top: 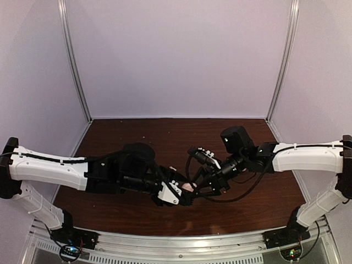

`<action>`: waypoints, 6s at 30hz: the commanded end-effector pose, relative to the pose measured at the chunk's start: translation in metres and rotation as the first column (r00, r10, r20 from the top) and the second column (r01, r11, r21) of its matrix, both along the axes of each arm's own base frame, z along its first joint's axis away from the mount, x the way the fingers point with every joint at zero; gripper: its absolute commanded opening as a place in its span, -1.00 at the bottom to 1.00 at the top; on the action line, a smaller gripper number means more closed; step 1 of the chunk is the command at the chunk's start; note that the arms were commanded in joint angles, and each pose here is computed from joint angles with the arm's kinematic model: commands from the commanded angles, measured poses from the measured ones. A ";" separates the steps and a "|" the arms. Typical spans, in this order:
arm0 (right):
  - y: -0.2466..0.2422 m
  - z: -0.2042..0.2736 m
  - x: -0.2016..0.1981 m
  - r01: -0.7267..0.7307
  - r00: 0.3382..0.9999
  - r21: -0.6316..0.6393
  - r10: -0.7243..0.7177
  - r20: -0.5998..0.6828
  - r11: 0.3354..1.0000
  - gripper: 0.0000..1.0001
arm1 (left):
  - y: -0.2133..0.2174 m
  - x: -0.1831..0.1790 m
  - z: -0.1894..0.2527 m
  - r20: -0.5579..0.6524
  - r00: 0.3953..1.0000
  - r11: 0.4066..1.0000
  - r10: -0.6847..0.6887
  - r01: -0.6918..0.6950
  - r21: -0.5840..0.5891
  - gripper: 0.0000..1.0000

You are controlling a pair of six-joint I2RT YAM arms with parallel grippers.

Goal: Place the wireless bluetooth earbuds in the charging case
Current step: Pass from the right arm to the left, then pass from the left arm to the right, then open the charging case, then move the left earbud to the center of the board.

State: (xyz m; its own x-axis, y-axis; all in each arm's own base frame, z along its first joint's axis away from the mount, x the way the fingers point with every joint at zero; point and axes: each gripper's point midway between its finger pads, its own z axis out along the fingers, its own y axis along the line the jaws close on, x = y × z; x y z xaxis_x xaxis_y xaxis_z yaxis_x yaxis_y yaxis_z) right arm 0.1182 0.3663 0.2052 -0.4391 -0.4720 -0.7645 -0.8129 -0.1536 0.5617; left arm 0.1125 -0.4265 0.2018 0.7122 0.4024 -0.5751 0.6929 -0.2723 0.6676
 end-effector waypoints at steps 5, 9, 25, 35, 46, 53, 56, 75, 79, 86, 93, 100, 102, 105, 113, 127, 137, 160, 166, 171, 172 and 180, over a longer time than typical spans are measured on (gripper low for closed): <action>-0.013 0.053 0.041 0.185 0.977 0.186 -0.202 0.075 0.965 0.24 | 0.000 0.031 0.073 0.003 0.978 0.923 0.210 -0.197 -0.331 -0.29; -0.021 0.074 0.054 0.259 0.955 0.288 -0.288 0.063 0.922 0.23 | 0.006 0.044 0.098 -0.015 0.956 0.855 0.294 -0.270 -0.443 -0.31; -0.016 0.110 0.057 0.248 0.963 0.460 -0.267 -0.024 0.853 -0.07 | 0.000 0.057 0.122 -0.010 0.936 0.771 0.351 -0.295 -0.565 -0.29; -0.007 0.102 0.054 0.257 0.965 0.456 -0.247 -0.082 0.852 -0.26 | -0.002 0.059 0.122 0.010 0.927 0.762 0.376 -0.302 -0.573 -0.30; -0.006 0.098 0.054 0.270 0.963 0.449 -0.251 -0.103 0.852 -0.52 | -0.001 0.060 0.120 0.028 0.923 0.761 0.385 -0.300 -0.575 -0.30; -0.006 0.101 0.053 0.267 0.963 0.456 -0.246 -0.106 0.849 -0.74 | -0.002 0.058 0.117 0.041 0.925 0.772 0.377 -0.290 -0.566 -0.13; -0.007 0.101 0.055 0.270 0.962 0.445 -0.261 -0.082 0.854 -0.80 | 0.001 0.058 0.116 0.018 0.926 0.771 0.377 -0.303 -0.561 0.32; -0.024 0.073 0.063 0.282 0.871 0.318 -0.380 0.312 0.905 -0.84 | 0.017 0.067 0.136 -0.571 0.803 0.819 0.173 -0.440 -0.370 0.83; -0.024 0.073 0.061 0.289 0.867 0.311 -0.386 0.316 0.905 -0.81 | 0.005 0.067 0.128 -0.600 0.785 0.854 0.152 -0.410 -0.320 0.64; -0.024 0.075 0.056 0.287 0.861 0.317 -0.388 0.328 0.904 -0.78 | -0.012 0.075 0.103 -0.638 0.749 0.875 0.179 -0.417 -0.244 0.43; -0.025 0.076 0.050 0.263 0.864 0.330 -0.374 0.338 0.907 -0.78 | 0.000 0.098 0.104 -0.658 0.723 0.837 0.212 -0.481 -0.260 0.27; -0.024 0.073 0.046 0.249 0.870 0.328 -0.359 0.338 0.911 -0.81 | 0.013 0.113 0.114 -0.684 0.697 0.793 0.217 -0.534 -0.293 0.19; -0.023 0.072 0.046 0.246 0.872 0.326 -0.355 0.338 0.913 -0.81 | 0.013 0.114 0.114 -0.683 0.696 0.791 0.220 -0.537 -0.293 0.19; -0.023 0.073 0.046 0.245 0.870 0.330 -0.357 0.341 0.912 -0.81 | 0.015 0.118 0.113 -0.683 0.691 0.781 0.236 -0.553 -0.290 0.18; -0.028 0.062 0.057 0.323 0.841 0.322 -0.426 0.334 0.890 -0.87 | 0.041 0.134 0.110 -0.738 0.628 0.736 0.247 -0.617 -0.279 0.25; -0.048 0.050 0.078 0.451 0.770 0.371 -0.564 0.298 0.812 -0.92 | 0.099 0.198 0.000 -0.828 0.210 0.491 0.520 -0.866 0.089 0.21; -0.056 0.052 0.065 0.415 0.768 0.412 -0.555 0.320 0.811 -0.91 | 0.076 0.221 -0.059 -0.833 0.006 0.428 0.554 -0.860 0.278 0.15; -0.055 0.047 0.059 0.394 0.765 0.413 -0.542 0.348 0.821 -0.91 | 0.057 0.242 -0.128 -0.810 -0.178 0.371 0.559 -0.820 0.436 0.23; -0.055 0.045 0.060 0.404 0.763 0.399 -0.544 0.349 0.823 -0.91 | 0.053 0.239 -0.142 -0.798 -0.194 0.382 0.570 -0.797 0.467 0.21; -0.054 0.044 0.061 0.406 0.764 0.392 -0.542 0.350 0.826 -0.90 | 0.052 0.239 -0.152 -0.788 -0.200 0.382 0.582 -0.788 0.483 0.18; -0.054 0.045 0.061 0.405 0.765 0.392 -0.541 0.350 0.826 -0.90 | 0.051 0.240 -0.153 -0.788 -0.199 0.386 0.583 -0.786 0.484 0.17; -0.053 0.043 0.062 0.409 0.765 0.385 -0.541 0.349 0.827 -0.90 | 0.041 0.242 -0.163 -0.785 -0.175 0.421 0.595 -0.764 0.489 -0.03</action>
